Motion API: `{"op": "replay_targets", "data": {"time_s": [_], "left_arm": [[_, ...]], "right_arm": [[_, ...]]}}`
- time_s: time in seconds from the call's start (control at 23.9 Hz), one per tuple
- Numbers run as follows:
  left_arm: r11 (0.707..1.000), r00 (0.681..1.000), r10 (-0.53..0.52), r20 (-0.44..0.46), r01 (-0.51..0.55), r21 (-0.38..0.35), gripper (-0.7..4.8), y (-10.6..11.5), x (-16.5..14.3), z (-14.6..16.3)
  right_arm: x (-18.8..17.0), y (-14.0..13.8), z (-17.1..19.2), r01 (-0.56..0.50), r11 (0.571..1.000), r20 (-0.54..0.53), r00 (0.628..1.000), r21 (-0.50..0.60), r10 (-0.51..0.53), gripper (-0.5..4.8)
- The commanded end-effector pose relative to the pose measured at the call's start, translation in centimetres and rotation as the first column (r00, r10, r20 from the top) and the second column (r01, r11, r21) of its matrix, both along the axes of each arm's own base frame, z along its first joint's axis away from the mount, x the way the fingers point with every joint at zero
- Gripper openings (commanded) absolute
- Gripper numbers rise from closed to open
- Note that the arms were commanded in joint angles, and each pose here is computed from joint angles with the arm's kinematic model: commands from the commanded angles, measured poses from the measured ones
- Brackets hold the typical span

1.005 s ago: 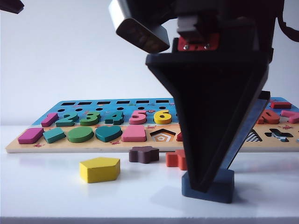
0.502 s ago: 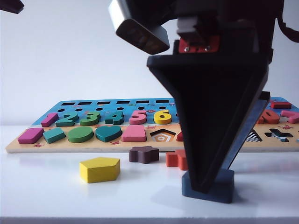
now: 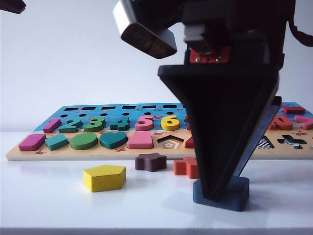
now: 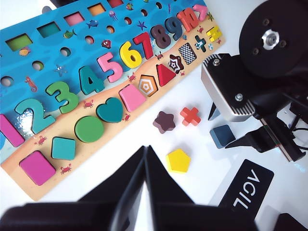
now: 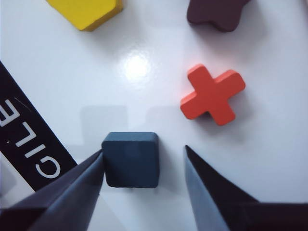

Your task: Insert the cube into the slot.

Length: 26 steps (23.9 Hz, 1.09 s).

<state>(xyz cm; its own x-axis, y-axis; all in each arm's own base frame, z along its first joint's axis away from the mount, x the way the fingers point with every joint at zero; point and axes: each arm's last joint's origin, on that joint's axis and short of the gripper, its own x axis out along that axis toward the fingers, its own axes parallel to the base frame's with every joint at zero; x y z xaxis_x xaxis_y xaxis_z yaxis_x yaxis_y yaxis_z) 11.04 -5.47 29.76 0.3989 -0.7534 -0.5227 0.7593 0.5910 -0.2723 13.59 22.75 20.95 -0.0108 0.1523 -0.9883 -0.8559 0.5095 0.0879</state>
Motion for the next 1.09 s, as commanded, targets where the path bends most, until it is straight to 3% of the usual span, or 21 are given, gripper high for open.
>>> {"op": "replay_targets", "data": {"time_s": [0.04, 0.33, 0.63, 0.92, 1.09], "left_arm": [[1.0, 1.0, -0.005, 0.02, 0.005, -0.01, 0.1, 0.0, 0.0, 0.3], [1.0, 1.0, -0.005, 0.02, 0.005, -0.01, 0.1, 0.0, 0.0, 0.3], [1.0, 1.0, -0.005, 0.02, 0.005, -0.01, 0.1, 0.0, 0.0, 0.3], [1.0, 1.0, -0.005, 0.02, 0.005, -0.01, 0.1, 0.0, 0.0, 0.3], [1.0, 1.0, -0.005, 0.02, 0.005, -0.01, 0.09, 0.0, 0.0, 0.3]], "right_arm": [[-0.1, 0.0, 0.0, -0.003, 1.0, -0.005, 1.0, -0.002, 0.003, 2.56], [-0.1, -0.1, 0.0, -0.002, 1.0, -0.013, 1.0, -0.015, 0.002, 2.07], [-0.2, -0.2, 0.3, 0.001, 1.0, -0.014, 1.0, -0.026, -0.002, 1.96], [0.1, -0.2, 3.3, 0.051, 0.998, 0.09, 0.994, 0.038, -0.054, 1.77], [0.4, -0.6, 5.6, 0.144, 0.984, 0.158, 0.975, 0.101, -0.158, 1.74]]}}
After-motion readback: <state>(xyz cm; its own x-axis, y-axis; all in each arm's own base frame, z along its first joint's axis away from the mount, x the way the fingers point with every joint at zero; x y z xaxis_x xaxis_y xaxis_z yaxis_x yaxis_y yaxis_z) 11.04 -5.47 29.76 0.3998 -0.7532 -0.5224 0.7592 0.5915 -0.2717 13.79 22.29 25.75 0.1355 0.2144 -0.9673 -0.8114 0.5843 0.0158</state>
